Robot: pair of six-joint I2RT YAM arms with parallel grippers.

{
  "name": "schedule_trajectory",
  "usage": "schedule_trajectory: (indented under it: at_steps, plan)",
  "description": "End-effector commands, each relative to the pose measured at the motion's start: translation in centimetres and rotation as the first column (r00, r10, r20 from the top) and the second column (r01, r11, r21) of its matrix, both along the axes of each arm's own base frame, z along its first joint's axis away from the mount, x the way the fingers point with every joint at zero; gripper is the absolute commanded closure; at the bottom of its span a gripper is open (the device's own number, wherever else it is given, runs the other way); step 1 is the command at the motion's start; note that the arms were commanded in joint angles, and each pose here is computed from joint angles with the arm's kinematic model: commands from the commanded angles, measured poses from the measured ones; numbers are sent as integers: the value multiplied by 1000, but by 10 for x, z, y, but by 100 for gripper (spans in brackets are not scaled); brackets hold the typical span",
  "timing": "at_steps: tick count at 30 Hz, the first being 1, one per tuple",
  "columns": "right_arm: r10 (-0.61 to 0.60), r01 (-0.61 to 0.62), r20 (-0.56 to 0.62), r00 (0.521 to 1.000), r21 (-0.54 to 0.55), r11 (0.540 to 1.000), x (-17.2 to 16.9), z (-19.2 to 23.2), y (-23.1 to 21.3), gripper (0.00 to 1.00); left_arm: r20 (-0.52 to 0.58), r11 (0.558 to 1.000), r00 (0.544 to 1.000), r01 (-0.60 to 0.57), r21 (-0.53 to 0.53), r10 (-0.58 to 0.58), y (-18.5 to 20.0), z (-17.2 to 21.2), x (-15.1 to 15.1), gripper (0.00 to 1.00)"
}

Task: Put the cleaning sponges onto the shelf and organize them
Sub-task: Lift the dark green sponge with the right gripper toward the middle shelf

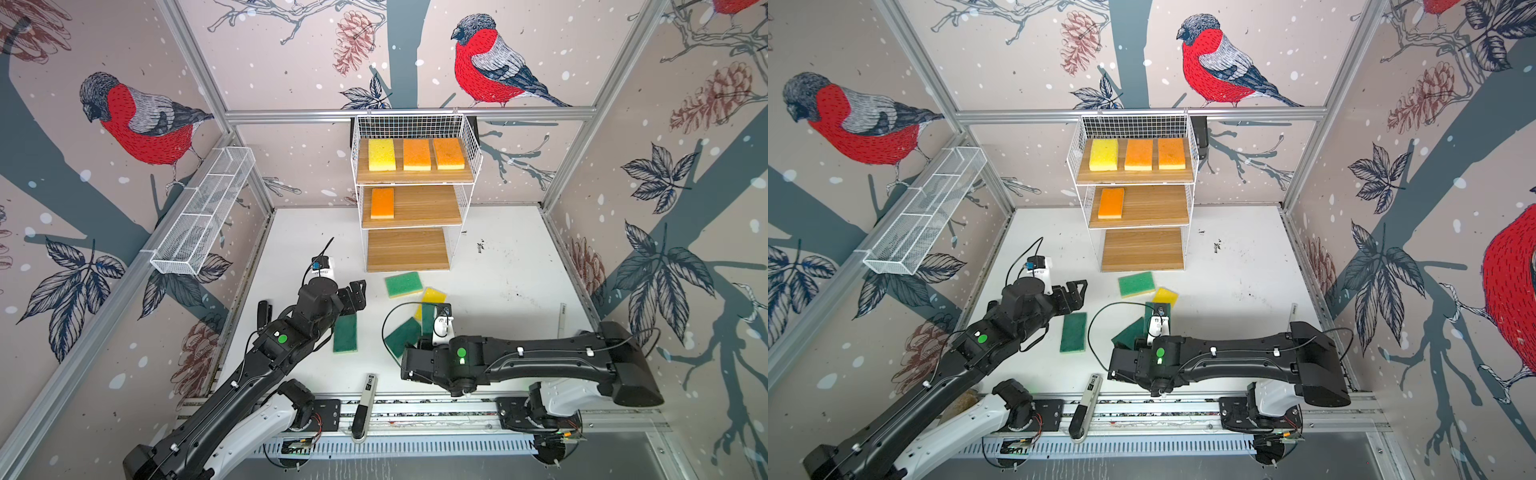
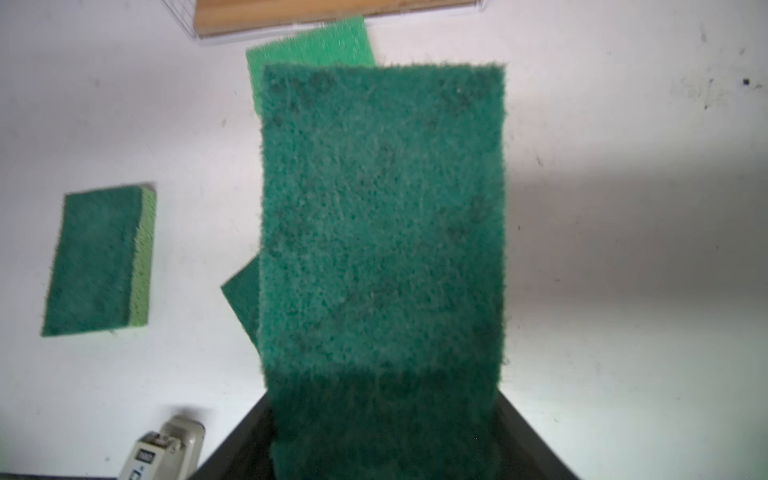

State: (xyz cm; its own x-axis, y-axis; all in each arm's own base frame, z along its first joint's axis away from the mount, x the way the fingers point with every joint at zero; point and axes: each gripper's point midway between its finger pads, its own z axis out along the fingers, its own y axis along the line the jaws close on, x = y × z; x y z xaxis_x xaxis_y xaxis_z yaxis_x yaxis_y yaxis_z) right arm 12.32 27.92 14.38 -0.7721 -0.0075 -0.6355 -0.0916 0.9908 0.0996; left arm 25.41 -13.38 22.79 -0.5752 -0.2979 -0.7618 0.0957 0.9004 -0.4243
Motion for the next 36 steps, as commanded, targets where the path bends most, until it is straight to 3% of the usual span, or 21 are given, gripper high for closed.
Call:
schedule_trajectory:
  at_steps: [1, 15, 24, 36]
  plan:
    - [46, -43, 135, 990, -20, 999, 18, 33, 1, 36, 19, 1000, 1000, 2, -18, -1, -1, 10, 1, 13]
    - [38, -88, 320, 947, 143, 986, 92, 121, -12, 34, 46, 1000, 999, -1, -6, 1, -2, 21, 6, 13]
    - [51, -97, 360, 932, 110, 989, 131, 144, -16, 33, 79, 1000, 997, -5, 6, 5, -3, 30, 13, 13]
    - [78, -92, 356, 931, 23, 995, 184, 145, -5, 31, 131, 999, 991, -19, 27, 15, 0, 44, 17, 13]
